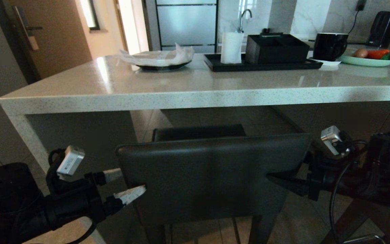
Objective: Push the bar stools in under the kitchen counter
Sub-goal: Pull the gray chair out from under the dining table
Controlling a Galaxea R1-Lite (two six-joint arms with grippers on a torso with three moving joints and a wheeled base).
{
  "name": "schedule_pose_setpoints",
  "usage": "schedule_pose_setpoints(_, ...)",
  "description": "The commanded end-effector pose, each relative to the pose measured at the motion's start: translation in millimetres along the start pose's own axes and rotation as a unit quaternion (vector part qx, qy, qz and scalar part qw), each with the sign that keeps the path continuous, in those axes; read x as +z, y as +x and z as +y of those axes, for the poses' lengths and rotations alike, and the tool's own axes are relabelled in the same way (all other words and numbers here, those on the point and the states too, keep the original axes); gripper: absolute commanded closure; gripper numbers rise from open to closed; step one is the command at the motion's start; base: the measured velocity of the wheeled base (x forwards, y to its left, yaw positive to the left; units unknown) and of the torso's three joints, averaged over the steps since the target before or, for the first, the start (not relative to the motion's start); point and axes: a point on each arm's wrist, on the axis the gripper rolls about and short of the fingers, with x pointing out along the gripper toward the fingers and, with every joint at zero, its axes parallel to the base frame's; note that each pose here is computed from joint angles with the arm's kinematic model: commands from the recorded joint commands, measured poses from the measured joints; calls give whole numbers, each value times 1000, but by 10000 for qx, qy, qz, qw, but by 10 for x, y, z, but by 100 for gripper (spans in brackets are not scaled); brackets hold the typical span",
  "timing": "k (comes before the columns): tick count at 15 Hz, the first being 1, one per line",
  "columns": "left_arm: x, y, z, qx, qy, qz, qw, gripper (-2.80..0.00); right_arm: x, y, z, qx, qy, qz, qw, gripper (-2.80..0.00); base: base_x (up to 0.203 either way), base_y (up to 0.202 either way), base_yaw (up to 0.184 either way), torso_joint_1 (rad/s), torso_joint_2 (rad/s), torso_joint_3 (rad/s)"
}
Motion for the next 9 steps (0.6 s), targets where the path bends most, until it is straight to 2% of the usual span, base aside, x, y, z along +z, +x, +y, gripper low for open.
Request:
schedule_pose_setpoints(1,23,9,0,-39,54,-53,10000,-280,-42,47,-7,68,41,52,10000,-280,0,0,0,0,0,0)
schedule_pose_setpoints(5,28,10,19,2,57,-67,10000,-280,-56,-78,-80,-140,84,37,9999,-280,0,0,0,0,0,0)
schedule_pose_setpoints(7,36,22,29,1,70,-82,9999,-280,-62,-161,-149,-100,114,-23,9999,-280,0,0,0,0,0,0)
schedule_pose_setpoints(9,37,35,26,-28,78,-79,9999,-280,-58,-171,-144,142,108,-77,9998,-280,0,0,0,0,0,0)
